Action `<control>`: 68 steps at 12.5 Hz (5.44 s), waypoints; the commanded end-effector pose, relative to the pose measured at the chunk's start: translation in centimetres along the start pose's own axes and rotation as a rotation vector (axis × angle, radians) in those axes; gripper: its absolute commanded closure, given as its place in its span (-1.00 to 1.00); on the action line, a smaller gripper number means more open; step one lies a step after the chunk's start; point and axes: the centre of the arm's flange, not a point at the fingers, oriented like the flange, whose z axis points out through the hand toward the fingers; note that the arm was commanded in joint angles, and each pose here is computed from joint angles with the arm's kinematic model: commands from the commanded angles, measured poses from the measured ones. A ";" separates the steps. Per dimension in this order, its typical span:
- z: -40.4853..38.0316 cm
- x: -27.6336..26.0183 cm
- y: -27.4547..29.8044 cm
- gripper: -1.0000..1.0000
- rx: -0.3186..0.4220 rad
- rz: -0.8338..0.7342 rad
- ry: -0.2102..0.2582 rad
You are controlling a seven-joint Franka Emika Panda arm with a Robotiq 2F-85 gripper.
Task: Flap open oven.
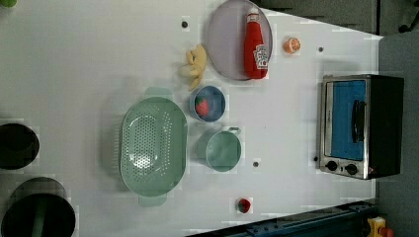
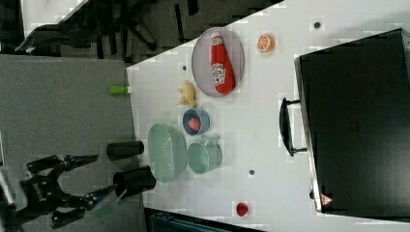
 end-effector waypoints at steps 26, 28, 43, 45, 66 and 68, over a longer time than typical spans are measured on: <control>26.5 15.4 12.5 0.65 -0.109 -0.749 -0.056; 28.7 16.6 13.2 0.65 -0.126 -0.745 -0.039; 39.0 17.4 12.5 0.65 -0.236 -0.789 -0.064; 39.2 16.7 11.3 0.65 -0.295 -0.814 -0.059; 56.7 -1.5 -0.8 0.65 -0.843 -0.874 0.170; 58.9 -2.3 -0.8 0.65 -0.851 -0.865 0.168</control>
